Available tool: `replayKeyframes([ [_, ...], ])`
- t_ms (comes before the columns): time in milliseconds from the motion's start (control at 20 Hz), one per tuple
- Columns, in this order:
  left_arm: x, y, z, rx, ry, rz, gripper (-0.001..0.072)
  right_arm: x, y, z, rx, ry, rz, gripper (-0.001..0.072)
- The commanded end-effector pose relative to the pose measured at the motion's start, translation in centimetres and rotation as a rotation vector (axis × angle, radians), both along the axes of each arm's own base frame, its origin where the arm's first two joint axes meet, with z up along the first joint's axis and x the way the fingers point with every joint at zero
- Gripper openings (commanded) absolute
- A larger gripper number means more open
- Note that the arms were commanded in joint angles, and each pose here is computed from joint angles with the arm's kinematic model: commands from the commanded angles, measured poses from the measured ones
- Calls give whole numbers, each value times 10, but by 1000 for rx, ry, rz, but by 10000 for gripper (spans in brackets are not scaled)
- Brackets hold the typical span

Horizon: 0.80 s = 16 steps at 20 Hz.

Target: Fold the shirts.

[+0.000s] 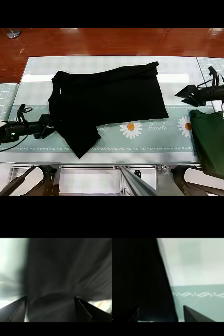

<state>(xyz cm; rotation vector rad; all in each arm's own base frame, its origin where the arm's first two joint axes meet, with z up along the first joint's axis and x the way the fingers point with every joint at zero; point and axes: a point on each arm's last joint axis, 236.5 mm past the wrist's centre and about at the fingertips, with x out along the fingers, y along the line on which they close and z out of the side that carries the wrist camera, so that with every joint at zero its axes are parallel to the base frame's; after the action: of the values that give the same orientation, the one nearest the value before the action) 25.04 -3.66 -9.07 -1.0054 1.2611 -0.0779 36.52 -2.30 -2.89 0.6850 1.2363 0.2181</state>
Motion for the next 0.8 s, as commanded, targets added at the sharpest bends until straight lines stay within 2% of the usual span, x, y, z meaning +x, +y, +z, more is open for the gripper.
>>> replayKeyframes([
  [0, 17, -10, -5, 11, -70, 58, 700, -15, 6, -9, -1, -3, -18, 628],
  [50, 18, -16, -6, 22, -75, 33, 685, -13, 5, -10, -8, -6, -22, 620],
  [100, 17, -22, -7, 28, -81, 6, 506, -12, 3, -10, -12, -11, -27, 611],
  [150, 16, -27, -6, 36, -97, -36, 63, -11, 5, -9, -2, -10, -35, 611],
  [200, 17, -29, -3, 40, -113, -64, 25, -12, 8, -7, 18, -5, -36, 610],
  [350, 22, -30, 4, 33, -129, -75, 25, -27, 11, -11, 10, 42, 15, 620],
  [500, 25, -29, 7, 36, -137, -75, 25, -68, -8, -38, -71, 270, -12, 620],
  [650, 25, -28, 6, 39, -138, -73, 25, -78, 8, -46, -18, 342, 14, 620],
  [750, 25, -28, 6, 38, -137, -74, 25, -82, 25, -55, -36, 356, 61, 619],
])
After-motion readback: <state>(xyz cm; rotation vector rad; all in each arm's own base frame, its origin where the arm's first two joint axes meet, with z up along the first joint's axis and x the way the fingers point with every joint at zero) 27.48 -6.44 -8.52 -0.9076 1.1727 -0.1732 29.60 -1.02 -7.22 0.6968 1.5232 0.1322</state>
